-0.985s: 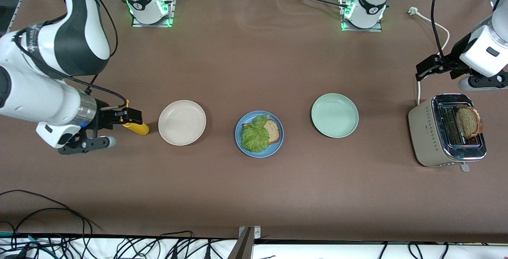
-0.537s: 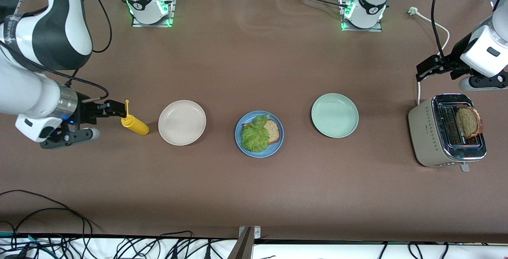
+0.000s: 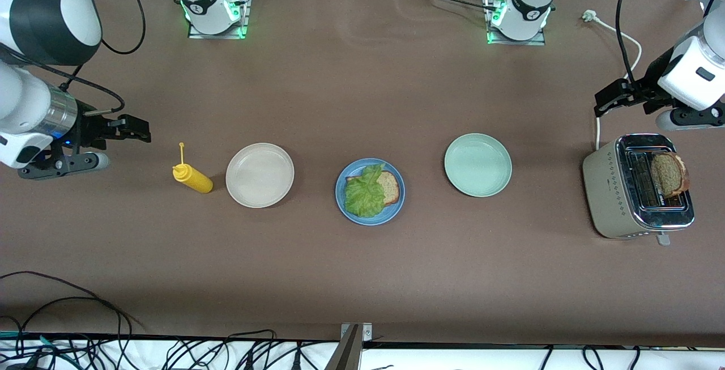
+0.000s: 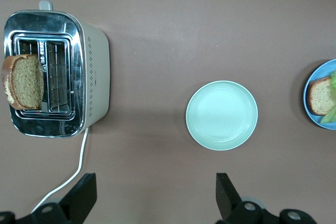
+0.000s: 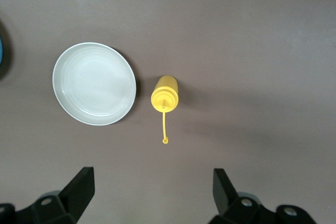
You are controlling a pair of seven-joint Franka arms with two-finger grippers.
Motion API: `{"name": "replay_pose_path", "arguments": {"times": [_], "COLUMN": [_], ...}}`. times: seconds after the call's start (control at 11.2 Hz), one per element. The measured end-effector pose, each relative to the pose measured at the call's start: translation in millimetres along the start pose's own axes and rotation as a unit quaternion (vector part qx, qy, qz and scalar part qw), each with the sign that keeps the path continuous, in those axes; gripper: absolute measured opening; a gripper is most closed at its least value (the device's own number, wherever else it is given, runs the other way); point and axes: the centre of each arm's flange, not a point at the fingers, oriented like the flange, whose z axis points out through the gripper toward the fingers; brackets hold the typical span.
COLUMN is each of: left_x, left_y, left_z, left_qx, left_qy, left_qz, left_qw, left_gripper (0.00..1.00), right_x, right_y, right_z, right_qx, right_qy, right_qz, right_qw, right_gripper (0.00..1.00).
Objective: Make sandwich in blue plate with both arms
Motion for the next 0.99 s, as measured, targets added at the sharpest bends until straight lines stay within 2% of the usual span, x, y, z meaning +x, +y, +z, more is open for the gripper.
{"name": "replay_pose_path", "arguments": {"times": [0.99], "left_x": [0.0], "left_y": [0.0], "left_z": [0.0], "left_qx": [0.000], "left_qy": [0.000], "left_qz": [0.000], "left_qw": [1.000], "left_gripper": [1.00], "right_x": [-0.4], "right_y": [3.1], "right_z": [1.5], "right_qx": [0.001], "right_qy": [-0.001], "right_qz": [0.001], "right_qw": [1.000], "right_gripper": [1.00]}}
